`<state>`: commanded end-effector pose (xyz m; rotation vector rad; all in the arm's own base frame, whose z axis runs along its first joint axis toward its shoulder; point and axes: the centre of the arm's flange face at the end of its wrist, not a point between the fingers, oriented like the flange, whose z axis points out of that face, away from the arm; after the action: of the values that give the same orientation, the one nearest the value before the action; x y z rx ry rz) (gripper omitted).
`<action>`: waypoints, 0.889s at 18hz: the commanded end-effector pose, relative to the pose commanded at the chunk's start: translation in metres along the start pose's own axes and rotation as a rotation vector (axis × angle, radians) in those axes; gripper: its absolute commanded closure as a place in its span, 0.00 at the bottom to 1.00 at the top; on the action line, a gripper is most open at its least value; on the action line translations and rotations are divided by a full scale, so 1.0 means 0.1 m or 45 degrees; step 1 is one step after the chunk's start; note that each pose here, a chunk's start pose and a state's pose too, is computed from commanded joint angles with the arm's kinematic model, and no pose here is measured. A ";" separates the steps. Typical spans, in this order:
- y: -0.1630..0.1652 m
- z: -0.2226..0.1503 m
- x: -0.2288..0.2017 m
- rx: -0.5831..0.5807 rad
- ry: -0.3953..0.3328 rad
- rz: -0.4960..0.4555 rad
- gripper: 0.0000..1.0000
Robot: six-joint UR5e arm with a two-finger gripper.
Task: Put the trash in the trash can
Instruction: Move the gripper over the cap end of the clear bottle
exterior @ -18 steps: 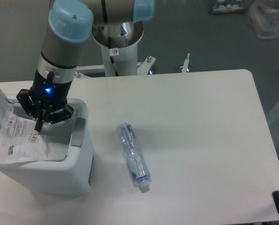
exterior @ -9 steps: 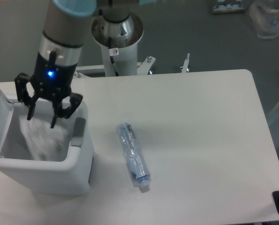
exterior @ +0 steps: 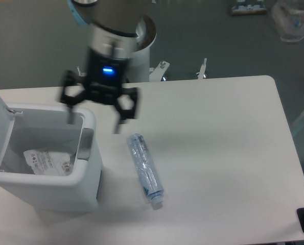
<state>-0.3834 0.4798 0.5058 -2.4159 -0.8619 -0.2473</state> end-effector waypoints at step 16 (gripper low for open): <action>-0.12 1.72 -0.98 -0.199 -0.216 -0.110 0.00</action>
<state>-0.4688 0.5325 0.3348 -2.5766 -1.0596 -0.1481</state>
